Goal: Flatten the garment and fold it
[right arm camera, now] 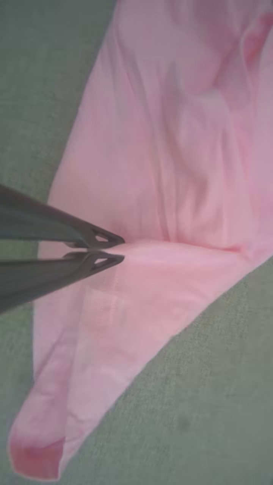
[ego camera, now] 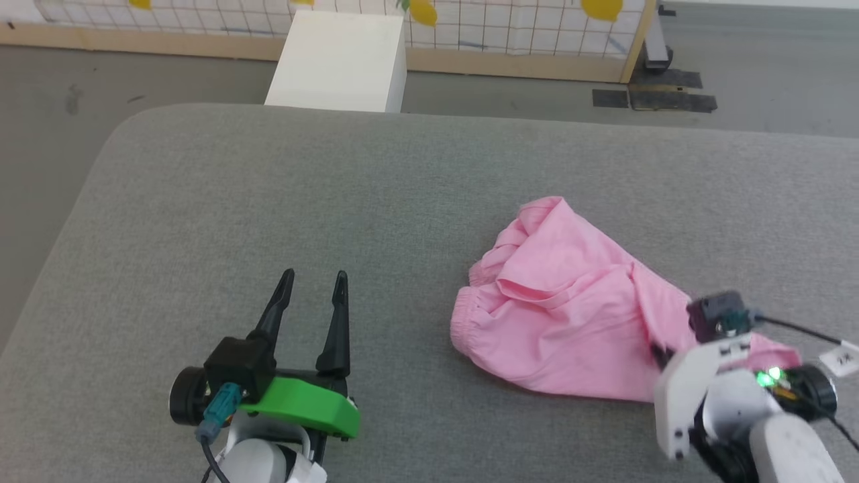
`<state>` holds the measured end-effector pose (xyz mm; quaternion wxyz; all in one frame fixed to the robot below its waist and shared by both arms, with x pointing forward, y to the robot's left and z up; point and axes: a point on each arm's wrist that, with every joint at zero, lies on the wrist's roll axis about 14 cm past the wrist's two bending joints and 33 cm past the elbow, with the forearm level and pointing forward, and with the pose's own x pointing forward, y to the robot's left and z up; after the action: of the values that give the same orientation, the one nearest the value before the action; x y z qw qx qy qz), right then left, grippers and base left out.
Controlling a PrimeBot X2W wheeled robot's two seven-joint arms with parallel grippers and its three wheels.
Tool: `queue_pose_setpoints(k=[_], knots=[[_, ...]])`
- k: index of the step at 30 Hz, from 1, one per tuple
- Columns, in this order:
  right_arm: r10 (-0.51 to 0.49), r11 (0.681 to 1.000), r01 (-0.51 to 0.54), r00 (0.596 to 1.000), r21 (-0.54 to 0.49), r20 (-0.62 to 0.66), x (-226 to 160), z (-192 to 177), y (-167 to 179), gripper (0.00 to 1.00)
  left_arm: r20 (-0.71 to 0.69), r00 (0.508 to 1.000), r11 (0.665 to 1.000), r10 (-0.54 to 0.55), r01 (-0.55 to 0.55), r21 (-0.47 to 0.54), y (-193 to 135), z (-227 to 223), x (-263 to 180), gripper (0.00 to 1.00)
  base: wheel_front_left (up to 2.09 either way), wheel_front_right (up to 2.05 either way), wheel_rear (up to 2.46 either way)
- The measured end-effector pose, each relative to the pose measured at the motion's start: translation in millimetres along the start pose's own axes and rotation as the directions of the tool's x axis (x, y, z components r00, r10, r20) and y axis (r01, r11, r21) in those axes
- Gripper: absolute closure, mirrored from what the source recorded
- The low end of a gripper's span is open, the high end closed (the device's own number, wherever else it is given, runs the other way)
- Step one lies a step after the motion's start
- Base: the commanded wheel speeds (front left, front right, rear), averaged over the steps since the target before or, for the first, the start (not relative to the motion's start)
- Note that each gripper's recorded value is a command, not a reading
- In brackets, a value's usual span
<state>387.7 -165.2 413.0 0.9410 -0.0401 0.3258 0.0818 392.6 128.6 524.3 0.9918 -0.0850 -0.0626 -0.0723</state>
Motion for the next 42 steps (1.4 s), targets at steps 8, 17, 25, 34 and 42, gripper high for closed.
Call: queue_pose_setpoints(k=[8,17,25,34,42], knots=[[0.037,0.998,-0.016,0.896,0.053,-0.442,-114,-113,-16,0.75,0.012,0.999,0.999,-0.051,0.051,-0.011,-18,3,3,0.0,0.0,0.0,0.0],[0.012,0.999,-0.013,0.999,0.041,0.03,-103,-6,-15,0.0,0.028,0.996,0.997,-0.08,0.08,-0.011,-27,9,2,0.0,0.0,0.0,0.0],[0.167,0.972,-0.132,0.97,-0.195,0.177,-43,44,26,0.0,0.014,0.999,0.999,-0.049,0.049,-0.011,-17,6,-4,0.0,0.0,0.0,0.0],[0.334,0.86,-0.283,0.941,-0.424,0.05,11,47,81,0.0,0.004,1.0,1.0,0.015,-0.015,-0.005,4,3,-5,0.0,0.0,0.0,0.0],[0.344,0.84,-0.316,0.939,-0.441,-0.019,39,50,83,1.0,-0.018,0.998,0.998,0.058,-0.058,-0.002,17,-5,-6,0.0,0.0,0.0,0.0]])
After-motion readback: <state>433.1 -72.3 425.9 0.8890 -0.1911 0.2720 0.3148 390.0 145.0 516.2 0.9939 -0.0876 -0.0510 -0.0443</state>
